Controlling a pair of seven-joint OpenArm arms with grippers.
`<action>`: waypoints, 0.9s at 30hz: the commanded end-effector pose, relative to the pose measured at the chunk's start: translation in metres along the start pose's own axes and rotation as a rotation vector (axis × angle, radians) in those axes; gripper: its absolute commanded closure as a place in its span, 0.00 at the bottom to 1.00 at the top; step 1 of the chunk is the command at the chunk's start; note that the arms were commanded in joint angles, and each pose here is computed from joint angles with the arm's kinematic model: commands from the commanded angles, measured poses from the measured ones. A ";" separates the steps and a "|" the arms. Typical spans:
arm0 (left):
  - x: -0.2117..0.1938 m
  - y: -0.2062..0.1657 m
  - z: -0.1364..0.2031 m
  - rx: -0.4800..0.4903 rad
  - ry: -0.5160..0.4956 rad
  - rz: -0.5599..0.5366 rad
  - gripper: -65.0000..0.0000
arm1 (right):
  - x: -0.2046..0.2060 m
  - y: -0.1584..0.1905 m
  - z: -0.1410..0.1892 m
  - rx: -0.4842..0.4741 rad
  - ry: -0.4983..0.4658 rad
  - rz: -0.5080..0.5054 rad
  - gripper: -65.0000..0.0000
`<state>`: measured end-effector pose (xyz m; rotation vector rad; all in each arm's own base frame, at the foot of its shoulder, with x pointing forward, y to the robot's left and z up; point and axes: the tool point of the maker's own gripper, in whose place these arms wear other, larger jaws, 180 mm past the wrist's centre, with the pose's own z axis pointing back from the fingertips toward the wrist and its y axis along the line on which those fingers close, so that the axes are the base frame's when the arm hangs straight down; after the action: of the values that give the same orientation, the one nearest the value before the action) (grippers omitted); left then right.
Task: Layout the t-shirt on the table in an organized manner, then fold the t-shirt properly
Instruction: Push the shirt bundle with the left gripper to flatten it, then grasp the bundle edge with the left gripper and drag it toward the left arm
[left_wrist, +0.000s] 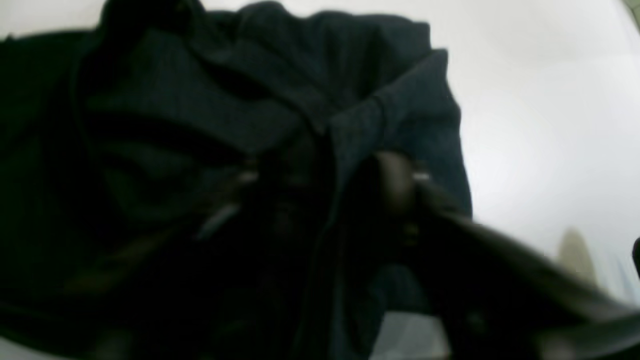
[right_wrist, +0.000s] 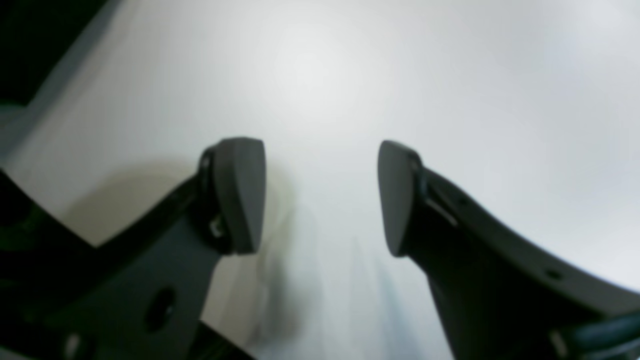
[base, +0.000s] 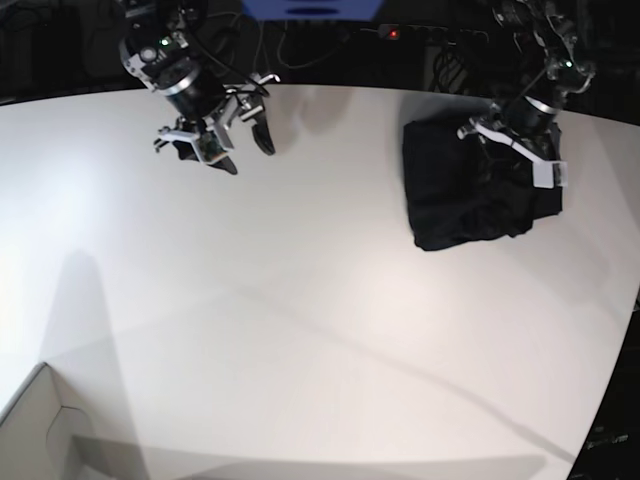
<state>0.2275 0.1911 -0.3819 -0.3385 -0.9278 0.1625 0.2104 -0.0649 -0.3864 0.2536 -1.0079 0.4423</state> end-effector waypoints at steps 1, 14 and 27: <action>0.017 -0.005 0.004 -0.016 -0.058 -0.024 0.47 | 0.011 0.000 0.002 0.002 -0.045 -0.002 0.44; 0.038 0.027 0.038 0.059 -0.162 0.040 0.39 | 0.010 0.008 0.003 0.004 -0.047 -0.034 0.44; -0.026 0.027 0.053 0.079 0.045 0.096 0.39 | 0.009 0.008 0.003 0.004 -0.044 -0.034 0.44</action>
<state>0.1645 0.2158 -0.3925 -0.3171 -0.8088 0.2846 0.2050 -0.0590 -0.3877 0.2723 -1.0024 0.4151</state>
